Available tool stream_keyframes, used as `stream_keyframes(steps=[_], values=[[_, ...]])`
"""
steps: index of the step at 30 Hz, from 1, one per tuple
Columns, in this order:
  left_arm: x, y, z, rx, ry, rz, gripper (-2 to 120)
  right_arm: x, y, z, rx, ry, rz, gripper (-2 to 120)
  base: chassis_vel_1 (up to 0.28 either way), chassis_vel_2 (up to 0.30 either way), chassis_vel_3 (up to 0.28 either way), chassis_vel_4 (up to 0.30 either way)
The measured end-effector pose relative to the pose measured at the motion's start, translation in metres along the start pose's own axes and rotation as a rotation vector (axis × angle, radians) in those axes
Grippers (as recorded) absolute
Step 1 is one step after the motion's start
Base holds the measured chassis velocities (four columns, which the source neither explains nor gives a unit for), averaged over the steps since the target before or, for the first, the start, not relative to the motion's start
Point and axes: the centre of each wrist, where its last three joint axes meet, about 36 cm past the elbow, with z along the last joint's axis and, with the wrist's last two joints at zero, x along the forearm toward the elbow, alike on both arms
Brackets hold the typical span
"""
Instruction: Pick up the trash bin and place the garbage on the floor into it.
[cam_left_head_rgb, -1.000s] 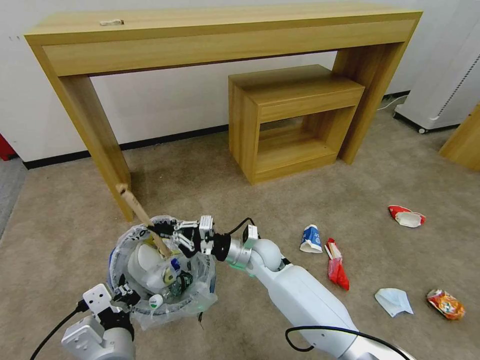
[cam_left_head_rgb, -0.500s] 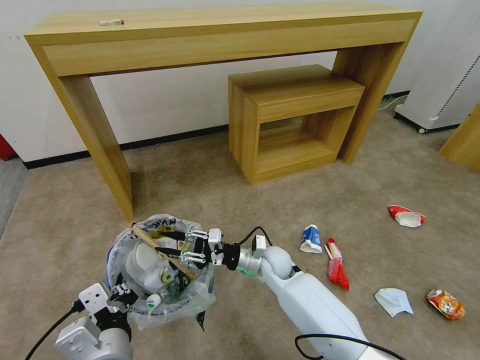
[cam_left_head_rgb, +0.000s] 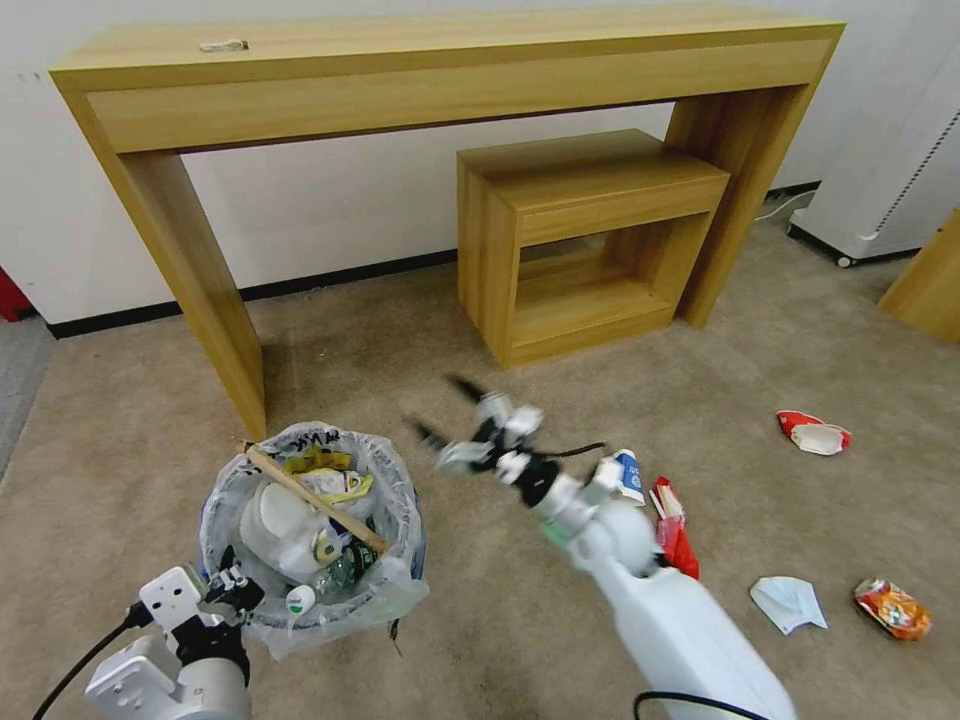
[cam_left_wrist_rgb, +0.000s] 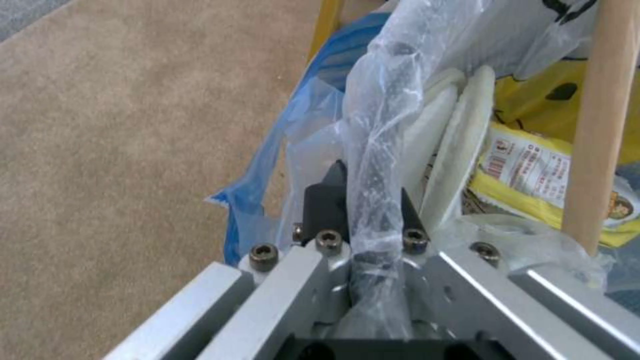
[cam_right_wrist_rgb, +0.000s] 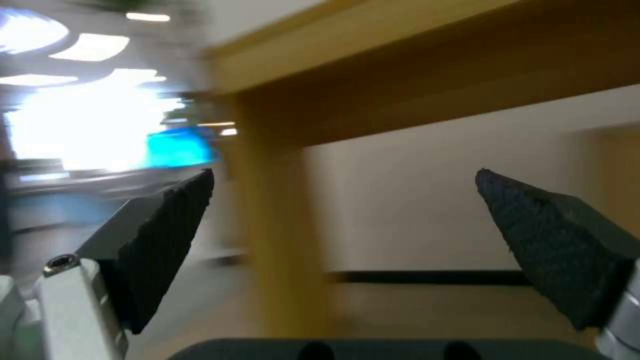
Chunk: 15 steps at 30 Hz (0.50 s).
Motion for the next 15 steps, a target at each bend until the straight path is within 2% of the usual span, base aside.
stream_keyframes(steps=[1,2,3,5,6,9,10,13,15], values=[[0.000,0.000,-0.001,0.000,0.000,-0.003,0,0.011,-0.008,-0.012,0.047,-0.015,0.110,100,0.000,0.000,0.000,0.000],[0.000,0.000,-0.001,0.000,0.000,-0.003,0,0.011,-0.008,-0.012,0.047,-0.015,0.110,100,0.000,0.000,0.000,0.000],[-0.001,0.000,-0.001,0.000,-0.001,-0.005,0,0.025,-0.019,-0.024,0.094,-0.021,0.213,100,0.000,0.000,0.000,0.000],[-0.004,-0.001,0.000,-0.001,-0.004,-0.004,0,0.053,-0.034,-0.043,0.156,-0.025,0.344,100,0.000,0.000,0.000,0.000],[-0.004,-0.001,0.000,-0.001,-0.004,-0.004,0,0.053,-0.034,-0.043,0.156,-0.025,0.344,100,0.000,0.000,0.000,0.000],[-0.009,-0.003,0.000,0.002,-0.013,-0.004,0,0.094,-0.047,-0.067,0.227,-0.021,0.454,100,0.000,0.000,0.000,0.000],[-0.009,-0.003,0.000,0.002,-0.013,-0.004,0,0.094,-0.047,-0.067,0.227,-0.021,0.454,100,0.000,0.000,0.000,0.000],[-0.011,-0.003,0.001,0.002,-0.029,-0.013,0,0.138,-0.060,-0.092,0.319,-0.033,0.518,100,0.000,0.000,0.000,0.000],[-0.010,-0.003,0.000,0.000,-0.037,-0.015,0,0.150,-0.063,-0.099,0.342,-0.032,0.524,100,0.000,0.000,0.000,0.000]])
